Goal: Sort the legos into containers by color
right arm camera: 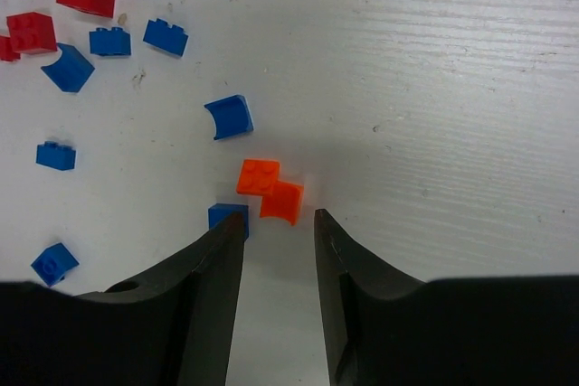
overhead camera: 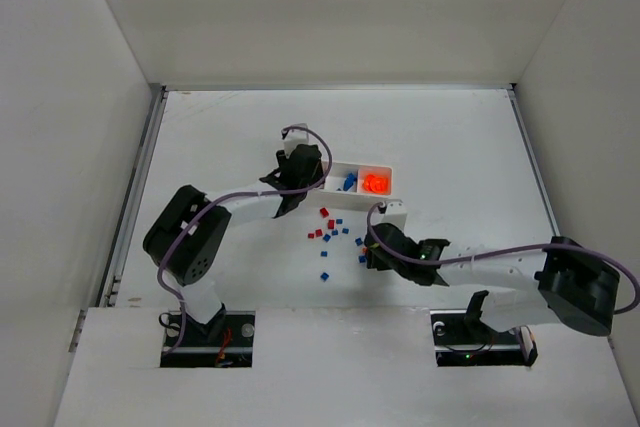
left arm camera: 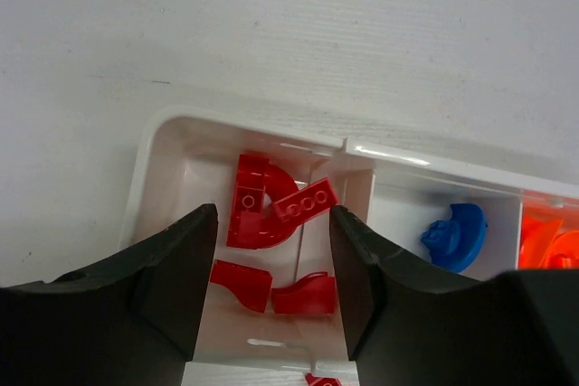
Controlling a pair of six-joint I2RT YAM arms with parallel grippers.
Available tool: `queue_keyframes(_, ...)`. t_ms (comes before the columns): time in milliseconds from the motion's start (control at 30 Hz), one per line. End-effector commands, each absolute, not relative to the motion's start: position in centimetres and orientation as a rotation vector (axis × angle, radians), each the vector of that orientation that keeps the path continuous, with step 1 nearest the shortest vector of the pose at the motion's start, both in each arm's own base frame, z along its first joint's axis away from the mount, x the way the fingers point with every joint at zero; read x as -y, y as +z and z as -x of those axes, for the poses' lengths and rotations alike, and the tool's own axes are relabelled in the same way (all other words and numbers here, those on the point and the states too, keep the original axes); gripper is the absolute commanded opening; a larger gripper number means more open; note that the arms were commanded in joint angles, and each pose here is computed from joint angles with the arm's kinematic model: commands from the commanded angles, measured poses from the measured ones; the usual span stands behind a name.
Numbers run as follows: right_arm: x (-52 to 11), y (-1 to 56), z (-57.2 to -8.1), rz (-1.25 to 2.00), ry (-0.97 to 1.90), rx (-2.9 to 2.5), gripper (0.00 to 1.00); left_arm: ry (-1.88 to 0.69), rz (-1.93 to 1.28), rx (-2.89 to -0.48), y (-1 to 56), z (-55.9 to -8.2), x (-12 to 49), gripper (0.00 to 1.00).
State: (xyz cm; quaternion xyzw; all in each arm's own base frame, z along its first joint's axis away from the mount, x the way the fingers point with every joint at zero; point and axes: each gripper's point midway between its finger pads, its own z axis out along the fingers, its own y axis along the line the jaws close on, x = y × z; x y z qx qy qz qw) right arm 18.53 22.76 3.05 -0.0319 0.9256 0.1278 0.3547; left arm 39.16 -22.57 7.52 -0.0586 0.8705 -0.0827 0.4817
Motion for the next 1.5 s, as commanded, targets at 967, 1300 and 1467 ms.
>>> queue_keyframes(967, -23.4, 15.2, -27.0, -0.013, 0.39, -2.114, 0.19, -0.394, -0.111, -2.087, 9.6, -23.9, 25.0, 0.46)
queue_keyframes(1300, -23.5, 14.8, -36.6, -0.044, 0.284, -2.082, 0.22, -0.308, -0.325, -2.204, 6.3, -17.1, 24.7, 0.45)
queue_keyframes(1467, -23.5, 14.0, -38.2, -0.058, 0.27, -2.088, 0.34, -0.367, -0.407, -2.239, 5.4, -14.4, 25.4, 0.48)
